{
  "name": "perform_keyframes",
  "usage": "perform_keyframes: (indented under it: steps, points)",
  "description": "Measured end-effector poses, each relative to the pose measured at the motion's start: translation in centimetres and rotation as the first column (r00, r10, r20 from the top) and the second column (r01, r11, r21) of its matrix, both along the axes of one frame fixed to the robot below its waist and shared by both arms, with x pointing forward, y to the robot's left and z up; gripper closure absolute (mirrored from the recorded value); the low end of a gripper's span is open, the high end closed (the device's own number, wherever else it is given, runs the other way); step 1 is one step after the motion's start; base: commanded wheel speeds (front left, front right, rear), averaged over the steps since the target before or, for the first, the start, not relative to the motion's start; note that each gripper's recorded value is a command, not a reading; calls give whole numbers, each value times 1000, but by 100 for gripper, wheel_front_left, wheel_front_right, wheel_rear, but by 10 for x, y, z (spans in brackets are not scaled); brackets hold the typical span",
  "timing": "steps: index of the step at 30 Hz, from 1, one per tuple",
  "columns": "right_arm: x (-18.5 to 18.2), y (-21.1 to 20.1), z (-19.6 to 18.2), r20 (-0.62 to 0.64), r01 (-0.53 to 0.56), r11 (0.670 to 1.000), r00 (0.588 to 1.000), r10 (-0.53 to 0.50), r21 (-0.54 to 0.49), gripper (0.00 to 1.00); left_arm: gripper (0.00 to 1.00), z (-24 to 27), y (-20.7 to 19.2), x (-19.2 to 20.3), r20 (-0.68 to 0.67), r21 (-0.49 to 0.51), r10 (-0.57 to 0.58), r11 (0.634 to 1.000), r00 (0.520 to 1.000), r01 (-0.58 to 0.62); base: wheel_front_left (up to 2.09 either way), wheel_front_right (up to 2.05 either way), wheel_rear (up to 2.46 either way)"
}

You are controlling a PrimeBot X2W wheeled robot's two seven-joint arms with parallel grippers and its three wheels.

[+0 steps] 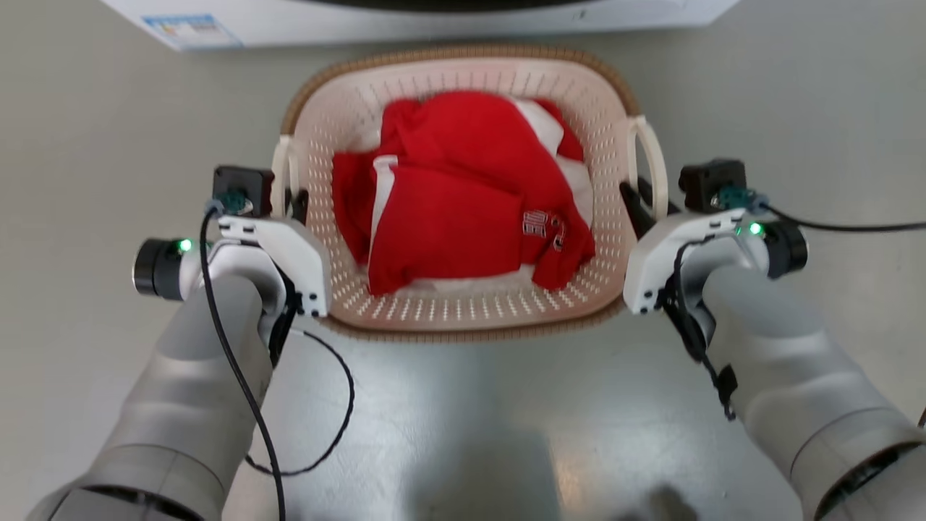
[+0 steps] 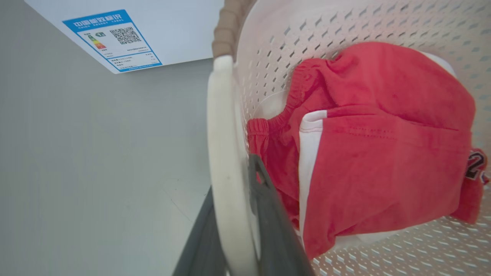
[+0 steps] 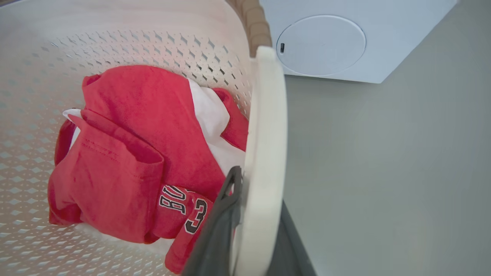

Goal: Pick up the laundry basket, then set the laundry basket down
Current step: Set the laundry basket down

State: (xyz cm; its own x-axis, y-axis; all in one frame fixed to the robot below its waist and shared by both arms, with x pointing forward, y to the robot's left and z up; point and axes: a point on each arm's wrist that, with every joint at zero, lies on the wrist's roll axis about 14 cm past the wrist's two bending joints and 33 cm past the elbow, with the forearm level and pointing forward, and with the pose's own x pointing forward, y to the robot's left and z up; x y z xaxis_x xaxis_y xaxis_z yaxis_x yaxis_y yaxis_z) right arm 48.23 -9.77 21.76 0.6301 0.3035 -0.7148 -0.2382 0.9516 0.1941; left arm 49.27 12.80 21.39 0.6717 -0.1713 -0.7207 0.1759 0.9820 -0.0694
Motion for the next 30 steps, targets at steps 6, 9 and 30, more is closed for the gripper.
perform_keyframes:
  steps: [6,9,30]
  points:
    - [7,-2,-33,-31,1,1000,1000,-1,-7,100,100,-32,1,6,-20,2,7,1000,1000,-7,0,0,0]
    - [11,-4,-44,-32,0,1000,999,0,-8,100,100,-42,1,8,-21,10,14,1000,1000,-14,0,0,0]
    - [10,-7,-59,0,22,1000,1000,-22,-16,100,100,-47,5,17,16,18,23,1000,1000,-23,0,0,0]
